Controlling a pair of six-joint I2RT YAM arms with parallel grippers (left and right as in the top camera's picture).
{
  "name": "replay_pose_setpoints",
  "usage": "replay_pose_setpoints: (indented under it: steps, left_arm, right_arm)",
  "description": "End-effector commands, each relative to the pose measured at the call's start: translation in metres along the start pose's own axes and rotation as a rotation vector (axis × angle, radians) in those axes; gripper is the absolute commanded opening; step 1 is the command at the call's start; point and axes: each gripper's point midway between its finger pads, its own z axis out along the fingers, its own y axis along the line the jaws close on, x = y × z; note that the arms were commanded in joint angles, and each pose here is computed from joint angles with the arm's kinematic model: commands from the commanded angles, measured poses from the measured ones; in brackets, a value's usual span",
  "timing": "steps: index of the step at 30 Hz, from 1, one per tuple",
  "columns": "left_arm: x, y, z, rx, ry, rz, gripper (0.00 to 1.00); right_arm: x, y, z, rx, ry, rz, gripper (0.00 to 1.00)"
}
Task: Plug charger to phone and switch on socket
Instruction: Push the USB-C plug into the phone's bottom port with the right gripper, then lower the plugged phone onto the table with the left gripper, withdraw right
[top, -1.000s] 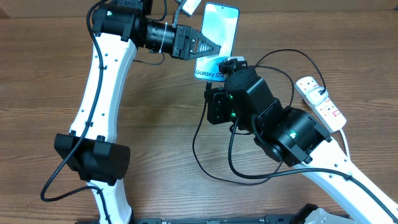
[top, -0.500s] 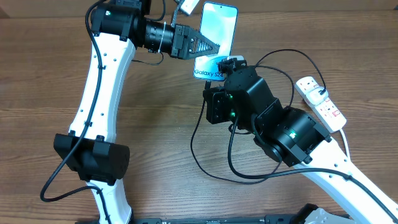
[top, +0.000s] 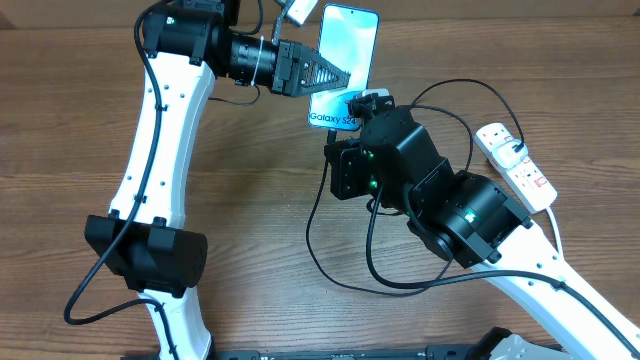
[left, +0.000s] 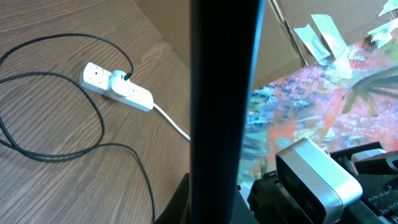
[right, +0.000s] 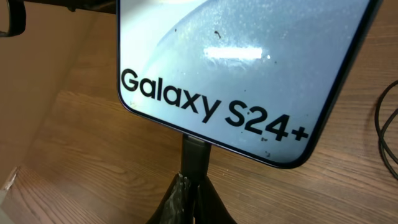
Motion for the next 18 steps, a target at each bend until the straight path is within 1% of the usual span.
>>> replay_pose_setpoints:
  steps: [1, 6, 9, 13, 14, 15, 18]
  left_arm:
    - [0.007, -0.002, 0.007, -0.006, 0.029, 0.029, 0.04]
    - [0.009, 0.0, 0.007, -0.018, 0.036, 0.014, 0.04]
    - [0.009, 0.0, 0.007, -0.019, 0.036, 0.014, 0.04]
    - [0.009, 0.001, 0.006, -0.02, 0.034, 0.015, 0.04]
    - [0.009, 0.001, 0.006, -0.021, 0.034, 0.015, 0.04]
    - [0.008, 0.002, 0.005, -0.026, 0.032, 0.019, 0.04]
    - [0.008, 0.008, 0.003, -0.058, 0.033, 0.023, 0.04]
  right_arm:
    - [-0.045, 0.004, -0.02, 0.013, -0.162, -0.015, 0.04]
    - [-0.046, 0.004, -0.02, 0.013, -0.163, -0.014, 0.04]
    - [-0.045, 0.003, -0.02, 0.015, -0.158, -0.014, 0.17]
    - [-0.042, 0.002, -0.02, 0.02, -0.148, -0.014, 0.2]
    - [-0.041, 0.002, -0.02, 0.023, -0.143, -0.011, 0.24]
    - [-0.039, 0.001, -0.02, 0.025, -0.132, -0.01, 0.33]
    - [-0.032, -0.003, -0.019, 0.036, -0.103, 0.028, 0.55]
